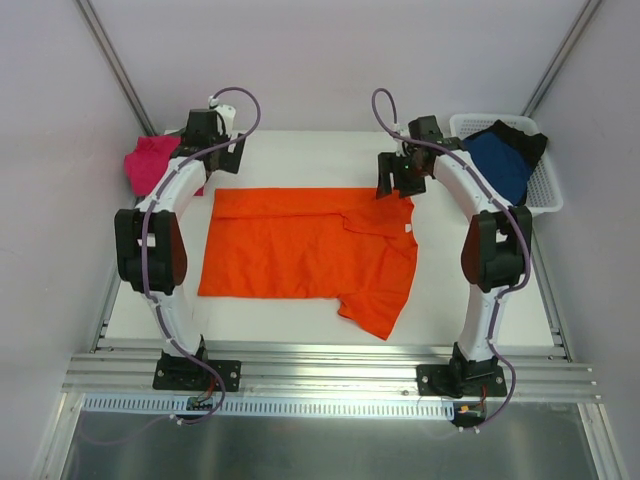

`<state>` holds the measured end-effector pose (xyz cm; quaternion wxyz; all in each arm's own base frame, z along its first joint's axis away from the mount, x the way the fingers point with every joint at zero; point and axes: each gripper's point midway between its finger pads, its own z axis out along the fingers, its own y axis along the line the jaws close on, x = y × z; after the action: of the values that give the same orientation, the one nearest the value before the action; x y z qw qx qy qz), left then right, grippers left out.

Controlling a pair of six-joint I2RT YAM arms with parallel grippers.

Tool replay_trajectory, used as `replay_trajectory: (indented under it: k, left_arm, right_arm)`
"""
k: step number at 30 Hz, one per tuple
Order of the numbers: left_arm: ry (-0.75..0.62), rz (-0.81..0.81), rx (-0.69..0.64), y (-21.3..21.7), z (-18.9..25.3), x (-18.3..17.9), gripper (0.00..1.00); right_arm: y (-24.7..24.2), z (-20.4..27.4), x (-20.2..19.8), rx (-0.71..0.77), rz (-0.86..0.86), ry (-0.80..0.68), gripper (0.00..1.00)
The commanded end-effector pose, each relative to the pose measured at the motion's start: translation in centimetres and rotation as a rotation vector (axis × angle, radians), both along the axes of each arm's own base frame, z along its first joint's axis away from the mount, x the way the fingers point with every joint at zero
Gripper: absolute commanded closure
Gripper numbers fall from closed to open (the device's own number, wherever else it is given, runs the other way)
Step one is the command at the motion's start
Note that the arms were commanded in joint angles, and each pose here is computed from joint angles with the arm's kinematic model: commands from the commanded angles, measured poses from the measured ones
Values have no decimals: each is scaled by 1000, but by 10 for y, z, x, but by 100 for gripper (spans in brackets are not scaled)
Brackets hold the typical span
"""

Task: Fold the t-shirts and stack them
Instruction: Fold the tshirt

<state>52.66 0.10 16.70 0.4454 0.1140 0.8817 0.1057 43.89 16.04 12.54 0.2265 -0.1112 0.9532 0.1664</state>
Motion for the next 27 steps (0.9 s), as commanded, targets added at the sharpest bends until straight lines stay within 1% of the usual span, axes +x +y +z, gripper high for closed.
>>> replay_trajectory:
  k: [1, 3, 8, 11, 15, 19, 20, 21, 25, 27]
  left_arm:
    - [69, 22, -68, -9, -16, 5, 1]
    - [62, 26, -93, -15, -15, 10, 1]
    - [93, 14, -168, -31, -27, 10, 2]
    - [124, -16, -191, -40, -34, 3, 2]
    - [148, -39, -199, -50, -37, -8, 2]
    - [171, -59, -220, -59, -41, -16, 2]
    - [172, -54, -226, -60, -41, -17, 2]
    - [173, -54, -234, -61, -41, -17, 2]
    - [174, -44, -250, -62, -40, -17, 2]
    - [176, -42, -260, -63, -41, -18, 2]
  right_arm:
    - [11, 0, 10, 30, -8, -2, 28]
    - [12, -8, 14, 33, -13, 12, 28]
    - [18, -25, 29, 44, -32, 25, 28]
    - [24, -36, 36, 64, -39, 52, 28]
    - [23, -51, 33, 54, -46, 93, 28]
    - [17, -60, 10, 40, -52, 150, 28]
    - [16, -52, 4, 41, -51, 144, 28]
    - [13, -61, -12, 34, -54, 188, 28]
    - [6, -57, -51, 41, -68, 266, 28]
    - [5, -47, -62, 51, -76, 260, 28]
